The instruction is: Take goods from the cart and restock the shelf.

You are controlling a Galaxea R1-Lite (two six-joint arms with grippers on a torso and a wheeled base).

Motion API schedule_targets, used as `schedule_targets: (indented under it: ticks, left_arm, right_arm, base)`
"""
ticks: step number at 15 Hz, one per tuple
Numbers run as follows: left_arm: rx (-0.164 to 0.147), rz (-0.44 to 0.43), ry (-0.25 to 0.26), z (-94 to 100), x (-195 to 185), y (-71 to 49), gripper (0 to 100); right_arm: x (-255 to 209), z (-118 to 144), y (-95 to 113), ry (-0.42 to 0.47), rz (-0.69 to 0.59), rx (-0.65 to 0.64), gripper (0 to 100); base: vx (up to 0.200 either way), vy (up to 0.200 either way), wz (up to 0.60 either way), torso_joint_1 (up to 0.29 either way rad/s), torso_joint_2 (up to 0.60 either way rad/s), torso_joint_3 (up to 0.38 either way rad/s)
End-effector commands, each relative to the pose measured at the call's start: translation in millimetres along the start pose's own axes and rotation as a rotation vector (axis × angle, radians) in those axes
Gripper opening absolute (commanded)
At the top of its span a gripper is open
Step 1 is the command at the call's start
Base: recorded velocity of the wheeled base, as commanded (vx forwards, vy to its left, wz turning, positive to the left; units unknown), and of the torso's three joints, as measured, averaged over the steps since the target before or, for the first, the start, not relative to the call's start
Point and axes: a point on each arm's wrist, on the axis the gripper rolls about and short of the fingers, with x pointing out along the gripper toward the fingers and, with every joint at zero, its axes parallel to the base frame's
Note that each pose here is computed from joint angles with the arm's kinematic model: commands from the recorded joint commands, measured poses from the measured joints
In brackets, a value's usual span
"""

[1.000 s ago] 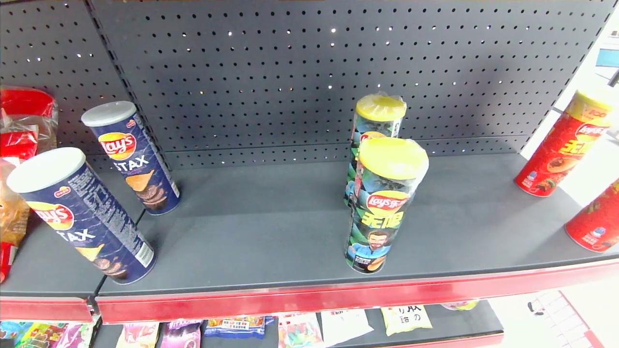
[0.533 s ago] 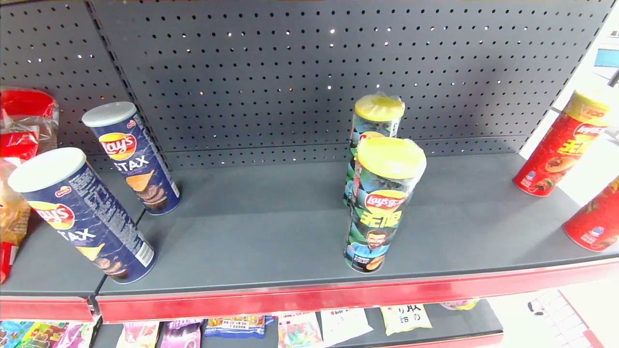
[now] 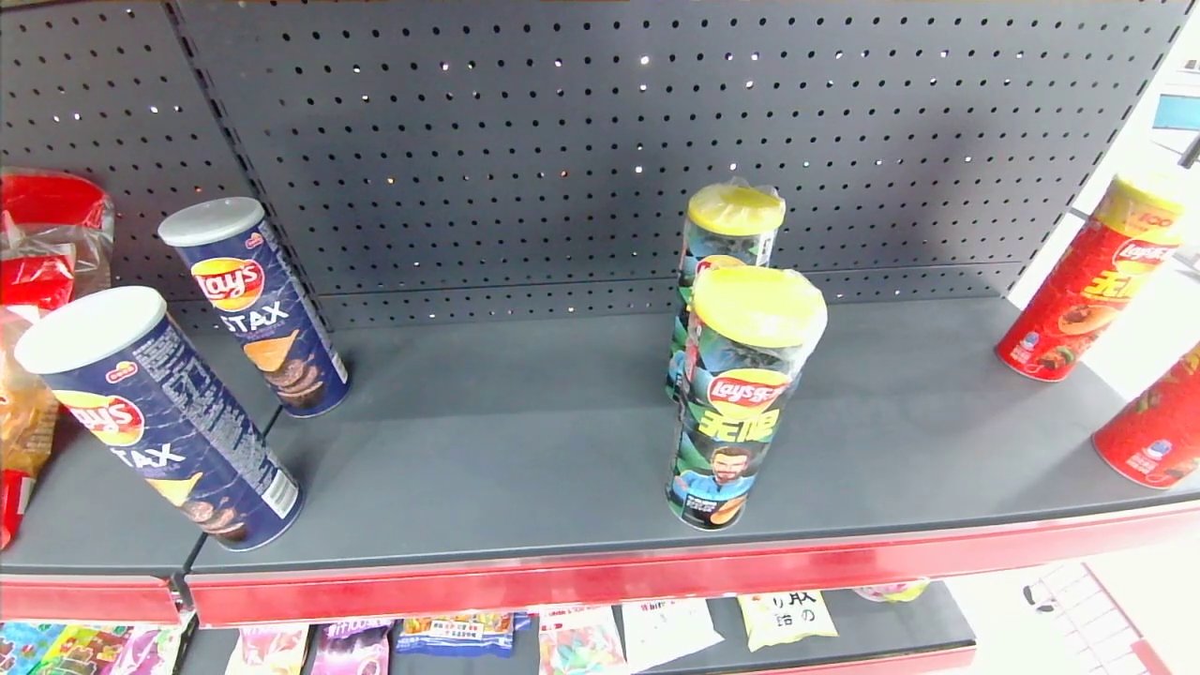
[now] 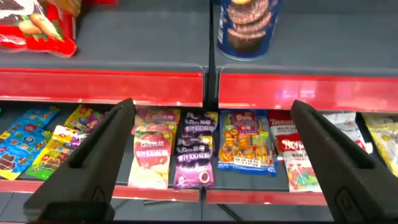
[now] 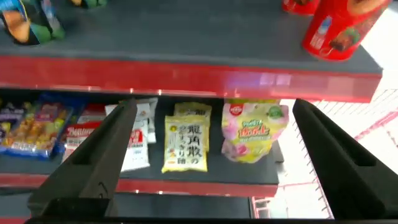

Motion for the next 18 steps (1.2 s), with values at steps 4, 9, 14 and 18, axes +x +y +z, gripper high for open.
schedule_targets:
  ticks: [4, 9, 14, 18]
  left_arm:
    - [0.004, 0.0, 0.009, -1.1, 1, 0.0, 100]
    - [0.006, -0.002, 0.009, -1.1, 1, 0.0, 100]
    - [0.006, -0.002, 0.009, -1.1, 1, 0.0, 100]
    - [0.006, -0.002, 0.009, -1.1, 1, 0.0, 100]
  right_arm:
    - [4, -4, -2, 0.066, -0.154, 0.089, 100]
    - [1, -10, -2, 0.069, -0.09, 0.061, 100]
    - [-7, -12, -2, -0.03, -0.03, 0.052, 100]
    - [-7, -12, -3, -0.028, -0.071, 0.05, 100]
  base:
    - [0.0, 0.0, 0.0, 0.0, 0.0, 0.0]
    - [0.0, 0.0, 0.0, 0.0, 0.0, 0.0]
    - [0.0, 0.0, 0.0, 0.0, 0.0, 0.0]
    - [0.0, 0.0, 0.0, 0.0, 0.0, 0.0]
